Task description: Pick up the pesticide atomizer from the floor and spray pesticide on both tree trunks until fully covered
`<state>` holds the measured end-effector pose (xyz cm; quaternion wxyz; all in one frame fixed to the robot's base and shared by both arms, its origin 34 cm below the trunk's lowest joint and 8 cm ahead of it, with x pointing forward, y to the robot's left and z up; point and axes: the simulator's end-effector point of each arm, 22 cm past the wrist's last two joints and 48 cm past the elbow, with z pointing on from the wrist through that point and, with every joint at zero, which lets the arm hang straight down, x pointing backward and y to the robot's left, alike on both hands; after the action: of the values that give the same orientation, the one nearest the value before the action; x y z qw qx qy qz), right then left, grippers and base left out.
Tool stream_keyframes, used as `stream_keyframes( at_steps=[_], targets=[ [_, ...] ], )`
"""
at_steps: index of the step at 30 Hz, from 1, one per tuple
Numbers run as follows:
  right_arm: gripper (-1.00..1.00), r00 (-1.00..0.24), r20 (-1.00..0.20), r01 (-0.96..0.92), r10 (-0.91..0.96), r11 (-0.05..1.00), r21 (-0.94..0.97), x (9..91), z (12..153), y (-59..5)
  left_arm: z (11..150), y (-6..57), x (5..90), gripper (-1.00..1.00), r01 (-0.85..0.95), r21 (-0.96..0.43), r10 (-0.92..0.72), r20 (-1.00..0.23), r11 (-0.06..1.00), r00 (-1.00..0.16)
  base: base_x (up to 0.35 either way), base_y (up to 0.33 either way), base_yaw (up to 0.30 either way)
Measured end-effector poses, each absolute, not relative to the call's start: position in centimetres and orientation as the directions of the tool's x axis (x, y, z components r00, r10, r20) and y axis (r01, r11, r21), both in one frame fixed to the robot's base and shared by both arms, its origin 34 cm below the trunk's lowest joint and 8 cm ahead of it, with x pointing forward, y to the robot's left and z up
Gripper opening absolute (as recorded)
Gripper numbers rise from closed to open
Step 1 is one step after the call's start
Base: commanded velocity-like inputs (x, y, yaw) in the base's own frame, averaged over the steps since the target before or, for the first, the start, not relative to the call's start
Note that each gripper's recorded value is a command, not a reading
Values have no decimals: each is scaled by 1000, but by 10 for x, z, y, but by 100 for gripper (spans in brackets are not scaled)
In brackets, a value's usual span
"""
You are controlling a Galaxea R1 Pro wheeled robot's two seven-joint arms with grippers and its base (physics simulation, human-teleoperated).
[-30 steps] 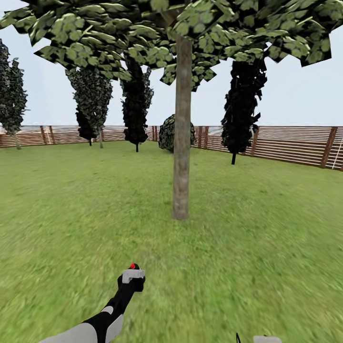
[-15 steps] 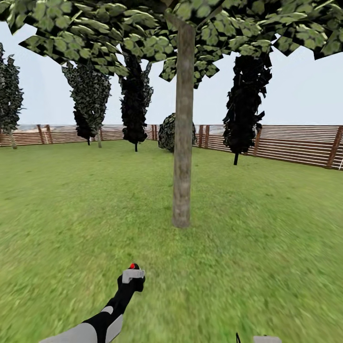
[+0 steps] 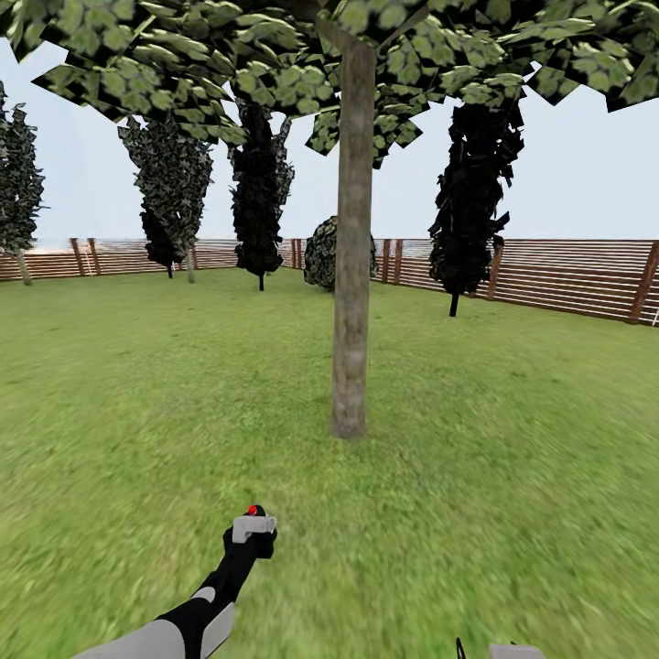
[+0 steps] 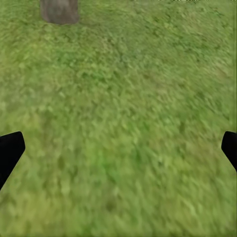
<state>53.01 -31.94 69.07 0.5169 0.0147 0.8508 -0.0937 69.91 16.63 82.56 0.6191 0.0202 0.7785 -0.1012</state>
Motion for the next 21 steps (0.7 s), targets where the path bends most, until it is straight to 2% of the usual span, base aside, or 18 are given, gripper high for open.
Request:
stream_keyframes(
  at_steps=[5, 8, 13, 17, 21],
  targets=[
    [100, -428, -897, 103, -111, 980, -171, 564, 720, -345, 825, 186, 701, -100, 145, -113, -77, -970, 983, -230, 0, 0, 0],
    [100, -455, -879, 31, -141, 984, -174, 603, 739, -358, 825, 185, 700, -100, 183, -101, -58, -972, 978, -228, 0, 0, 0],
    [100, -510, -848, -179, -145, 982, -61, 681, 789, -342, 838, 152, 699, -100, 377, -117, -27, -971, 919, -236, 0, 0, 0],
    [100, -489, -862, -248, -131, 969, -6, 715, 829, -329, 817, 131, 687, -100, 504, -104, 102, -926, 857, -364, 0, 0, 0],
    [100, -471, -873, -400, -125, 913, 85, 718, 850, -290, 803, 107, 668, -100, 637, -34, 269, -888, 771, -374, 0, 0, 0]
  ],
)
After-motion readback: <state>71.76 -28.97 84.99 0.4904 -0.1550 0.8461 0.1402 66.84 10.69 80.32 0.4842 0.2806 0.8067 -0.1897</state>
